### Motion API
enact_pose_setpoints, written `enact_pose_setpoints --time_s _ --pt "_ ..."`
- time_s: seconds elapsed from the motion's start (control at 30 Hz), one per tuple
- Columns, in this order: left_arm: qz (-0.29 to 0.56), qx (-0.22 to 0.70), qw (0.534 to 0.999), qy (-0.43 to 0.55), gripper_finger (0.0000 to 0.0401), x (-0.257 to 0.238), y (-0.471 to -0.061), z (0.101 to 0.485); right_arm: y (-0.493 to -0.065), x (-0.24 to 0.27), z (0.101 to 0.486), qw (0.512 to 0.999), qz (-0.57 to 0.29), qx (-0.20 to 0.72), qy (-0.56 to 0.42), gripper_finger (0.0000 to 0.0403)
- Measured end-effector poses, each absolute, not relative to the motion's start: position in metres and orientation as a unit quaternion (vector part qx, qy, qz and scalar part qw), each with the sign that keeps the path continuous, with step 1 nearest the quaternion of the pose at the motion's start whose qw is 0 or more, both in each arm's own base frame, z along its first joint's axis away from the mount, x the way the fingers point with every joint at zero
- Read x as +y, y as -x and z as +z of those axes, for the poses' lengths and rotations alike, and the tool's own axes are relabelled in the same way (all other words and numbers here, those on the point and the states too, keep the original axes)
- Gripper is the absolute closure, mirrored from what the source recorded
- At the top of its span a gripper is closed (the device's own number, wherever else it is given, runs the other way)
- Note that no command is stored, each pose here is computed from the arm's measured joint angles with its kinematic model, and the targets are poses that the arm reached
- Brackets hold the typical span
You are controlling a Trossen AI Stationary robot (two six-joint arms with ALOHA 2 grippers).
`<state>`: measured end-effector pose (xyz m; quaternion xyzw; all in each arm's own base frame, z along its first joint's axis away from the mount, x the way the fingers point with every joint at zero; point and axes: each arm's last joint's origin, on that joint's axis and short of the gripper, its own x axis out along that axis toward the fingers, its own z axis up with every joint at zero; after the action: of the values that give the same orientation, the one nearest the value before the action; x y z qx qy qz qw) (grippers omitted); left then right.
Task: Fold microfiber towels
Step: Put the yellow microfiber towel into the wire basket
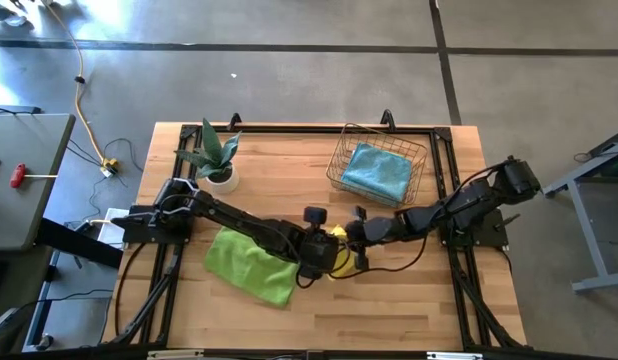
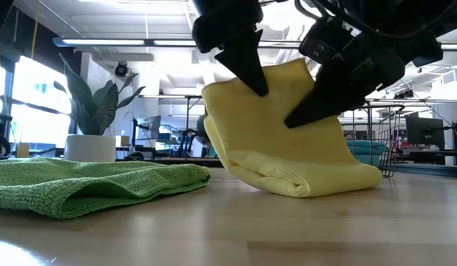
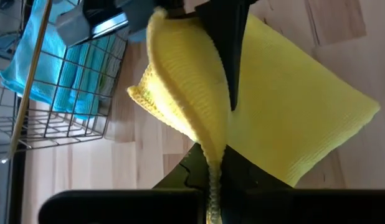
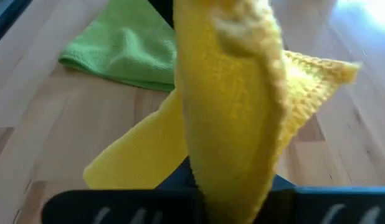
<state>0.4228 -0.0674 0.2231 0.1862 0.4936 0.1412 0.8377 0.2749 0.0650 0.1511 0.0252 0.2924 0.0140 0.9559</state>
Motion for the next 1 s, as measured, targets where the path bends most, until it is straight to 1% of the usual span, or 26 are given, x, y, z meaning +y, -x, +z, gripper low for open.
enact_pose_setpoints --time_s 0.03,0.07,0.17,0.23,0.3,0.5,0.7,0.87,1.0 --pt "0.144 0.493 0.839 -0.181 0.0396 -0.067 -0.423 0.223 -0.274 0.065 0.151 0.955 0.013 0.297 -0.025 0.0390" --pt "0.147 0.492 0.840 -0.175 0.0396 -0.067 -0.423 0.223 -0.274 0.065 0.150 0.954 0.012 0.300 -0.025 0.0390" --pt "0.160 0.488 0.845 -0.152 0.0396 -0.067 -0.423 0.223 -0.273 0.065 0.149 0.949 -0.003 0.307 -0.067 0.0378" --pt "0.162 0.486 0.846 -0.144 0.0395 -0.067 -0.423 0.223 -0.273 0.065 0.149 0.947 -0.011 0.307 -0.093 0.0388" --pt "0.171 0.480 0.849 -0.138 0.0389 -0.068 -0.424 0.224 -0.273 0.065 0.149 0.947 -0.012 0.307 -0.098 0.0398" --pt "0.193 0.456 0.861 -0.121 0.0337 -0.070 -0.426 0.226 -0.273 0.065 0.148 0.941 -0.014 0.314 -0.123 0.0400" --pt "0.179 0.474 0.857 -0.098 0.0286 -0.070 -0.424 0.223 -0.270 0.064 0.147 0.932 -0.028 0.327 -0.152 0.0401" --pt "0.205 0.501 0.841 -0.012 0.0273 -0.071 -0.417 0.237 -0.262 0.058 0.154 0.924 -0.042 0.346 -0.156 0.0402" --pt "0.209 0.511 0.834 -0.016 0.0277 -0.076 -0.414 0.250 -0.254 0.048 0.168 0.911 -0.067 0.368 -0.170 0.0402"
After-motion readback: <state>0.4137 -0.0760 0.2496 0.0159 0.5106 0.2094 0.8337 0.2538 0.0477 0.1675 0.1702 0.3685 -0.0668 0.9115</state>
